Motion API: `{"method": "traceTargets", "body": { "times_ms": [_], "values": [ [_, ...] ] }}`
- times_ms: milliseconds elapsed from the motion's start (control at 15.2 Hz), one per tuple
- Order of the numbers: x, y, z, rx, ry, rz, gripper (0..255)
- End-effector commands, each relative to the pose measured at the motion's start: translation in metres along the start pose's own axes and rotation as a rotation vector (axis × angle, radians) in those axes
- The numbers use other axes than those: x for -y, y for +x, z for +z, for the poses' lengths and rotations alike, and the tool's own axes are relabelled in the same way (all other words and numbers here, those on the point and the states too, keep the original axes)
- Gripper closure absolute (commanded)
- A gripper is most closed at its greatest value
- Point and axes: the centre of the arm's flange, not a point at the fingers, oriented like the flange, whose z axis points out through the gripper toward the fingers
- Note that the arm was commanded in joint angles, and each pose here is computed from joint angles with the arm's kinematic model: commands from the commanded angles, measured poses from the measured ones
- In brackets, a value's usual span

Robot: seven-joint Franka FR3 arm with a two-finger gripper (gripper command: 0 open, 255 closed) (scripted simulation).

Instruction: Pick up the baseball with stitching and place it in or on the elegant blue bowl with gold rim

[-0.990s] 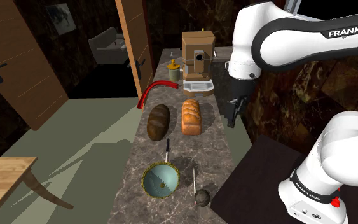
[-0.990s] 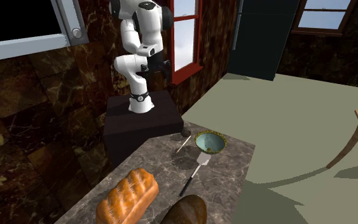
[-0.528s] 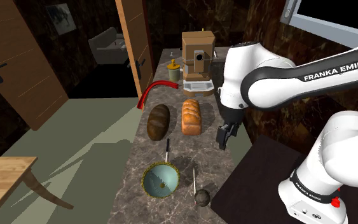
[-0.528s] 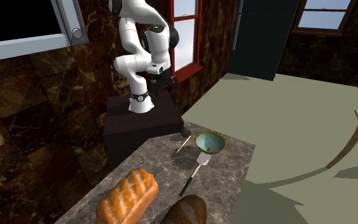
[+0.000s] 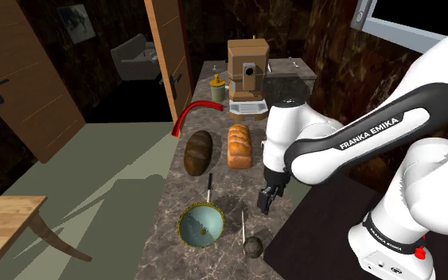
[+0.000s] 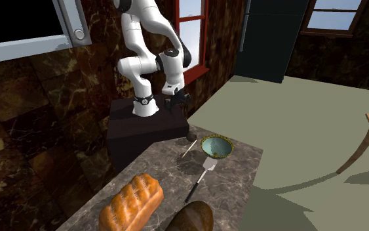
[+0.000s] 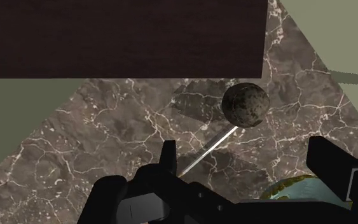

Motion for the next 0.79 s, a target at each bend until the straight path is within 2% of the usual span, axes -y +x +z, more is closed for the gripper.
{"method": "traceTargets", "body": {
  "times_ms": [0,594,726],
  "values": [
    [0.007,0.001,0.028,-0.007,0.004,0.002,0],
    [0.043,0.014,0.139,-0.026,0.019,0.009,0],
    [0.045,0.014,0.151,-0.027,0.020,0.009,0]
  ]
}}
